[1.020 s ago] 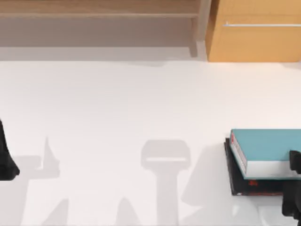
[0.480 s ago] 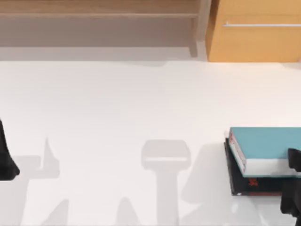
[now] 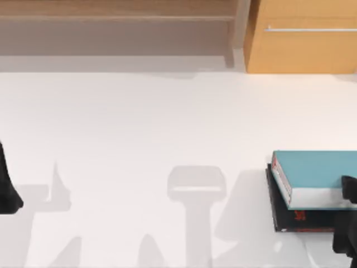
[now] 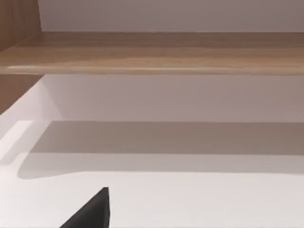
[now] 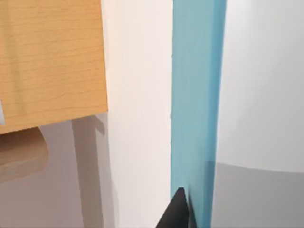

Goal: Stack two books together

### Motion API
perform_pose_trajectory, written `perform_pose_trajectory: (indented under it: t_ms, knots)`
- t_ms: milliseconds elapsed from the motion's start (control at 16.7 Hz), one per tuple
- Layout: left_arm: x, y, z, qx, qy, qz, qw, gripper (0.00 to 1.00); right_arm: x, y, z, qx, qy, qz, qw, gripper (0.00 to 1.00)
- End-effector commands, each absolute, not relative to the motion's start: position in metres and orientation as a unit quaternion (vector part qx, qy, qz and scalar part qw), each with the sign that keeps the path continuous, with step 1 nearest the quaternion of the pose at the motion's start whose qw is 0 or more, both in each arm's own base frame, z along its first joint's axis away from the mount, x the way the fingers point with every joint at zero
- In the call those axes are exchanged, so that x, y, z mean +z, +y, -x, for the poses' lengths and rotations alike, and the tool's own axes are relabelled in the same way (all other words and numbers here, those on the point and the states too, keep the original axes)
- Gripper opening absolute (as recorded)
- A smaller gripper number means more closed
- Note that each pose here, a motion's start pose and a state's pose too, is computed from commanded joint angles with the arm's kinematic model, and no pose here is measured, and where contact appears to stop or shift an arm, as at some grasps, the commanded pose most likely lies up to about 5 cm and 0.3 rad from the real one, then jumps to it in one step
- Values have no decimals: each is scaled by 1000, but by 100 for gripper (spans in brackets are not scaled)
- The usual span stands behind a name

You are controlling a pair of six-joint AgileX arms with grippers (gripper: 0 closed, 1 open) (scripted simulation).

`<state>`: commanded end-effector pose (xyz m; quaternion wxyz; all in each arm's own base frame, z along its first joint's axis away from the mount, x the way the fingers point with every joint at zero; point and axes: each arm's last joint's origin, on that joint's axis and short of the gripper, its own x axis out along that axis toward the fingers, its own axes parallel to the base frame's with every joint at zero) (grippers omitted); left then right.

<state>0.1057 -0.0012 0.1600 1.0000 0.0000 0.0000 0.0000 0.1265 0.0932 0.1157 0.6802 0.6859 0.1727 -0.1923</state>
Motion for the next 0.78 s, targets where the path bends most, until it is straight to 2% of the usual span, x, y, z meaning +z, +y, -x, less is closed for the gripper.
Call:
perform_pose_trajectory:
  t_ms: [420,780]
  knots:
    - [160,-1,-106,0,0,0,1000,100,116,93,-126,-192,173,-686,680,98]
    - [160,-1,-106,0,0,0,1000,100,116,93,-126,-192,173,-686,680,100]
